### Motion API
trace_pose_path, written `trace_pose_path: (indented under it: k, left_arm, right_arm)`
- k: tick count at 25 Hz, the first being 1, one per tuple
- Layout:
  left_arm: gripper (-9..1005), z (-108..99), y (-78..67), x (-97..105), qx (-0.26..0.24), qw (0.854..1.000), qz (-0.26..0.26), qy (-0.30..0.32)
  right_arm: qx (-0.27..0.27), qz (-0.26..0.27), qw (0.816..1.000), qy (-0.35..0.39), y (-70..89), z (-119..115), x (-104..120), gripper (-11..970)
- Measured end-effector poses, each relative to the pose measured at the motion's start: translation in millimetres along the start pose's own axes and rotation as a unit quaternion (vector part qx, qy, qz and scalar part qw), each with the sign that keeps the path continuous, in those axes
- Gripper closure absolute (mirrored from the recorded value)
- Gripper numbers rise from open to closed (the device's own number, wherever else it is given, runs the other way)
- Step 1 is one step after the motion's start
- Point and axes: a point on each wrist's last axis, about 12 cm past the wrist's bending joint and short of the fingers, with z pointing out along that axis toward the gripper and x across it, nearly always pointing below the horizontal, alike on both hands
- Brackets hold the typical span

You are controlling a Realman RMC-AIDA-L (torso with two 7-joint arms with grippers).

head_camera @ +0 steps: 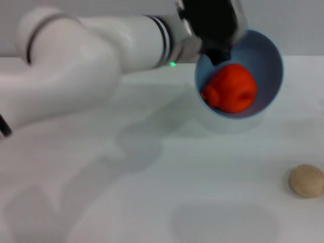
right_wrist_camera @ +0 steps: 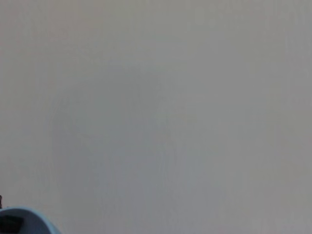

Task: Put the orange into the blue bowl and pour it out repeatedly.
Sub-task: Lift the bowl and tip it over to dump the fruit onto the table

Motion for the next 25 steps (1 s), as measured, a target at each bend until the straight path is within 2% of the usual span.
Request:
trace_pose_path:
  k: [2,3,4,5,7,9,13,15,20,22,24,25]
  left_arm:
    - [998,0.3,-13.0,-3.0,-0.015,0.998,0.062,-0.017]
    - [998,0.3,-13.0,-3.0,-0.015,0.998,0.062,-0.017]
    - [998,-0.6,-20.2,-3.7,-0.024,0.995,0.093,-0.027]
    - [998,-3.1,-32.9,-7.0,-0.03,0.989,0.141,-0.043]
    - [997,-7.7,-46.4,-10.8,-0.035,0.98,0.186,-0.066]
    - [997,-10.5,-51.7,-11.9,-0.044,0.972,0.214,-0.084]
    - [997,-17.3,-65.9,-7.0,-0.073,0.944,0.302,-0.115]
    - [998,-21.9,-74.7,-6.2,-0.095,0.922,0.35,-0.136]
    - [998,-28.9,-88.7,-4.3,-0.139,0.886,0.408,-0.171]
    - [998,-29.4,-93.8,-1.3,-0.142,0.876,0.426,-0.173]
    - [998,-29.3,-104.8,3.8,-0.133,0.865,0.452,-0.17]
    - [998,-29.3,-105.8,4.3,-0.132,0.866,0.452,-0.17]
  right_arm:
    - [0.003,0.005,1.0,0.0,0.5,-2.5,4.2,437]
    - [0.003,0.007,1.0,0.0,1.1,-3.0,5.8,437]
    - [0.003,0.01,1.0,-0.001,1.4,-3.1,6.8,437]
    - [0.003,0.013,1.0,-0.001,1.7,-3.2,7.8,437]
    - [0.003,0.014,1.0,-0.001,2.0,-3.4,9.1,438]
    - [0.003,0.013,1.0,-0.001,2.3,-3.5,9.7,438]
    - [0.002,0.019,1.0,0.0,3.9,-2.1,12.8,439]
    - [0.003,0.02,1.0,0.001,3.9,-1.6,13.4,440]
    - [0.001,0.022,1.0,-0.001,4.9,-1.0,13.8,441]
    - [-0.001,0.022,1.0,-0.001,5.3,-0.7,13.6,441]
    - [-0.003,0.021,1.0,-0.001,5.6,0.2,13.3,442]
    - [-0.003,0.021,1.0,-0.001,5.7,0.6,13.0,442]
